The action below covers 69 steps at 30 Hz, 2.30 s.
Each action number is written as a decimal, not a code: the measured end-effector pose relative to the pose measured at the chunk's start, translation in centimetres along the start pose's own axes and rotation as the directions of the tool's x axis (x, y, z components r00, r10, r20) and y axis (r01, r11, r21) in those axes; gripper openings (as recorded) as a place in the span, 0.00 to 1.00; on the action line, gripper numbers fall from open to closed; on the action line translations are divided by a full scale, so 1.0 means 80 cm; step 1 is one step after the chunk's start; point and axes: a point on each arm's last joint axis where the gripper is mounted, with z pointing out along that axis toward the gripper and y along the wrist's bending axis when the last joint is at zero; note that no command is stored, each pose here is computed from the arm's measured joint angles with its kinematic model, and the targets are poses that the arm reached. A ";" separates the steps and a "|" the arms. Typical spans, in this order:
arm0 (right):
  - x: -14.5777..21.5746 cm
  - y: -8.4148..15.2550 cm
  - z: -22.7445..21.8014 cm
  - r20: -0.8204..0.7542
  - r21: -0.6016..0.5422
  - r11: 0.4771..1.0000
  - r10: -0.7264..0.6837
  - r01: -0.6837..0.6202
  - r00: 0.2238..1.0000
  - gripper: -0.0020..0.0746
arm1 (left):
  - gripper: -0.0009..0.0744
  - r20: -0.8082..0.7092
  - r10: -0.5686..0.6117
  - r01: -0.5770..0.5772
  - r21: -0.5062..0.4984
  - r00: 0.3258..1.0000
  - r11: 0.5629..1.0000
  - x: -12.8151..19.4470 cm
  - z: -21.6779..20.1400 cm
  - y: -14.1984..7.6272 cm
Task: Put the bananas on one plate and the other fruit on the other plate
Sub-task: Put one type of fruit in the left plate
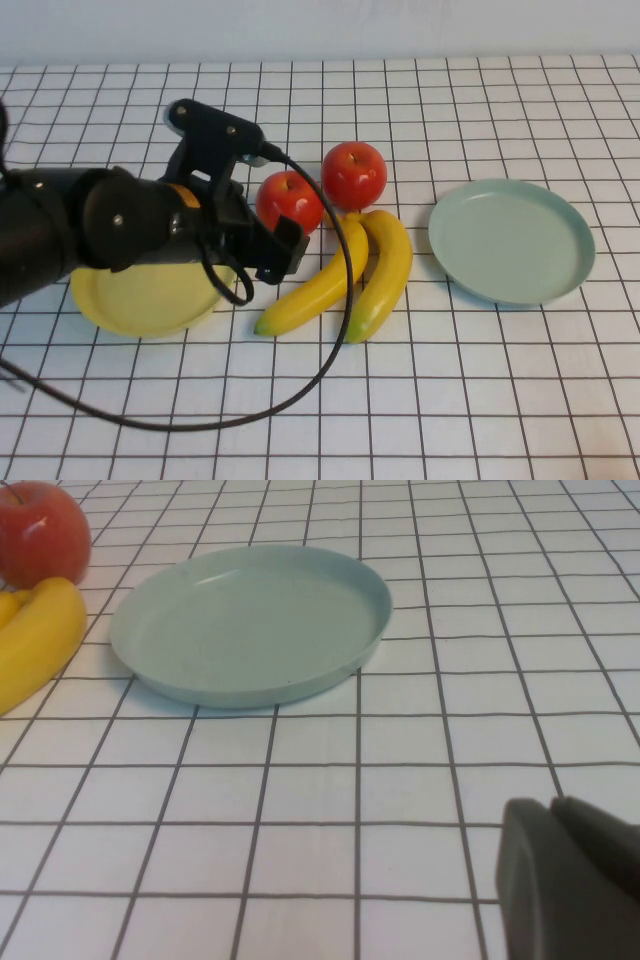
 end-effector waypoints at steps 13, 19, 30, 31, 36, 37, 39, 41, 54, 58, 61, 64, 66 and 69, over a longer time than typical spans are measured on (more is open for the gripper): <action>0.000 0.000 0.000 0.000 0.000 1.000 0.000 0.000 1.000 0.01 | 0.89 -0.045 0.086 -0.088 -0.049 0.995 0.995 -0.056 0.091 0.018; 0.000 0.000 0.000 0.000 0.000 1.000 0.000 0.000 1.000 0.01 | 0.89 -0.093 0.105 -0.112 -0.064 0.990 0.992 -0.055 0.127 0.025; 0.000 0.000 0.000 0.000 0.000 1.000 0.000 0.000 1.000 0.01 | 0.89 -0.126 -0.017 0.000 -0.133 0.992 0.991 -0.040 0.161 0.060; 0.000 0.000 0.000 0.000 0.000 1.000 0.000 0.000 1.000 0.01 | 0.90 -0.121 -0.021 0.005 -0.134 0.992 0.991 -0.041 0.162 0.060; 0.000 0.000 0.000 0.000 0.000 1.000 0.000 0.000 1.000 0.01 | 0.89 -0.100 -0.023 0.009 -0.135 0.995 0.991 -0.042 0.164 0.060; 0.000 0.000 0.000 0.000 0.000 1.000 0.000 0.000 1.000 0.01 | 0.88 -0.097 -0.023 0.009 -0.135 0.995 0.991 -0.042 0.165 0.060; 0.000 0.000 0.000 0.000 0.000 1.000 0.000 0.000 1.000 0.01 | 0.83 -0.093 -0.022 0.009 -0.135 0.995 0.991 -0.042 0.166 0.060; 0.000 0.000 0.000 0.000 0.000 1.000 0.000 0.000 1.000 0.01 | 0.78 -0.091 -0.021 0.008 -0.135 0.996 0.991 -0.042 0.166 0.060; 0.000 0.000 0.000 0.000 0.000 1.000 0.000 0.000 1.000 0.01 | 0.78 0.088 0.040 -0.021 -0.211 0.995 0.977 -0.100 0.070 0.061; 0.000 0.000 0.000 0.000 0.000 1.000 0.000 0.000 1.000 0.01 | 0.78 0.146 0.054 -0.020 -0.221 0.988 0.975 -0.095 0.010 0.053; 0.000 0.000 0.000 0.000 0.000 1.000 0.000 0.000 1.000 0.01 | 0.78 0.120 0.027 0.000 -0.220 0.992 0.975 -0.057 -0.004 0.056; 0.000 0.000 0.000 0.000 0.000 1.000 0.000 0.000 1.000 0.01 | 0.78 0.072 -0.051 0.066 -0.230 0.996 0.971 -0.009 -0.004 0.069; 0.000 0.000 0.000 0.000 0.000 1.000 0.000 0.000 1.000 0.01 | 0.78 0.029 -0.112 0.116 -0.249 0.993 0.961 0.024 -0.003 0.080; 0.000 0.000 0.000 0.000 0.000 1.000 0.000 0.000 1.000 0.01 | 0.78 -0.004 -0.202 0.192 -0.292 0.979 0.937 0.054 -0.004 0.101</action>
